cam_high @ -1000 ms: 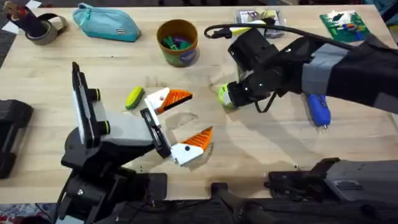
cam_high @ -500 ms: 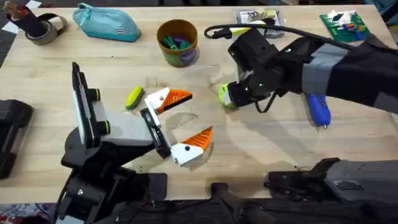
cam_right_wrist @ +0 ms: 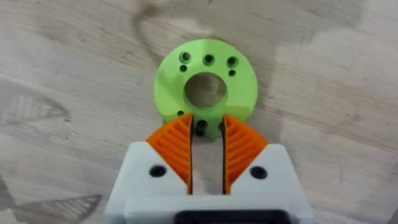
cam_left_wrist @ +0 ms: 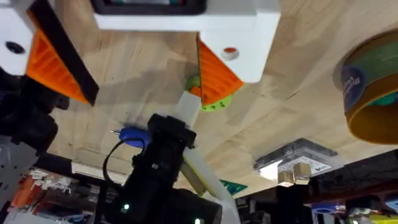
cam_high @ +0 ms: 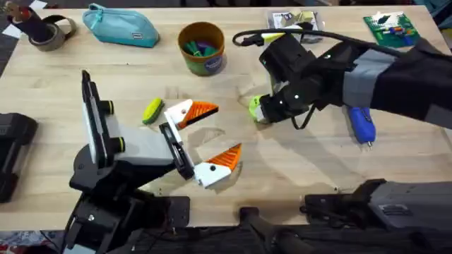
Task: Pick up the gripper from the table and insert it into the empty holder that is missing its gripper. Then pick up a screw, insert it into the mounting hole, and use the screwdriver to tighten it. Finally, clean up the table by picking up the vegetable and placing it into the bucket.
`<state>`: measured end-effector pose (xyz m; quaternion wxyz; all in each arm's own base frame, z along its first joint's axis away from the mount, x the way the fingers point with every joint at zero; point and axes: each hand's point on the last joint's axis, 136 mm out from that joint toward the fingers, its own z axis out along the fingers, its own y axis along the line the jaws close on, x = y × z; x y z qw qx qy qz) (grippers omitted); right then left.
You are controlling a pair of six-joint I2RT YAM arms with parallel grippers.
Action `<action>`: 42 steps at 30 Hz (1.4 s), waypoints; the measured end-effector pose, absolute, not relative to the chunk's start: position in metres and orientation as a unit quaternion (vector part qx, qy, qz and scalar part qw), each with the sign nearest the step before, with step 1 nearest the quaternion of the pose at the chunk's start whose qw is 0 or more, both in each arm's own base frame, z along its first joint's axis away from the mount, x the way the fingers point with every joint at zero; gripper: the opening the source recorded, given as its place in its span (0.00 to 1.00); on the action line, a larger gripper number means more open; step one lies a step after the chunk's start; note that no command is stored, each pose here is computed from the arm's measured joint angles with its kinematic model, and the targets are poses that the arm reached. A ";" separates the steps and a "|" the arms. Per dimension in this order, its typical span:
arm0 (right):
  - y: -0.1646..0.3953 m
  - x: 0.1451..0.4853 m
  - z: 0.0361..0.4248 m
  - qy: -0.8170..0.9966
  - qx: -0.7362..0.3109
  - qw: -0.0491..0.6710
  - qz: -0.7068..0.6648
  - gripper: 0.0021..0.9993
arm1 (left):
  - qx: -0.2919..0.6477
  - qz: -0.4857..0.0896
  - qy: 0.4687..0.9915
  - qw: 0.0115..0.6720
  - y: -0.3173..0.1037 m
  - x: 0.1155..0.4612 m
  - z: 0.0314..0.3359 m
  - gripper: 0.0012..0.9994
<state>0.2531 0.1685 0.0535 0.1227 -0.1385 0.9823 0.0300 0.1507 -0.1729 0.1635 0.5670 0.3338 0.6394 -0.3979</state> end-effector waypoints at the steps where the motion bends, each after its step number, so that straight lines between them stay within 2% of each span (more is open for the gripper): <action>1: 0.168 0.253 0.053 0.982 -0.139 0.122 0.030 0.25 | 0.334 -0.398 0.639 0.567 -0.173 0.151 0.163 0.99; 9: 0.168 0.253 0.054 0.982 -0.139 0.121 0.029 0.24 | 0.334 -0.398 0.640 0.567 -0.173 0.151 0.163 0.99; 19: 0.169 0.254 0.055 0.982 -0.139 0.124 0.031 0.01 | 0.334 -0.398 0.639 0.567 -0.173 0.151 0.163 0.99; 42: 0.170 0.254 0.056 0.982 -0.139 0.123 0.032 0.00 | 0.334 -0.398 0.640 0.567 -0.173 0.151 0.163 0.99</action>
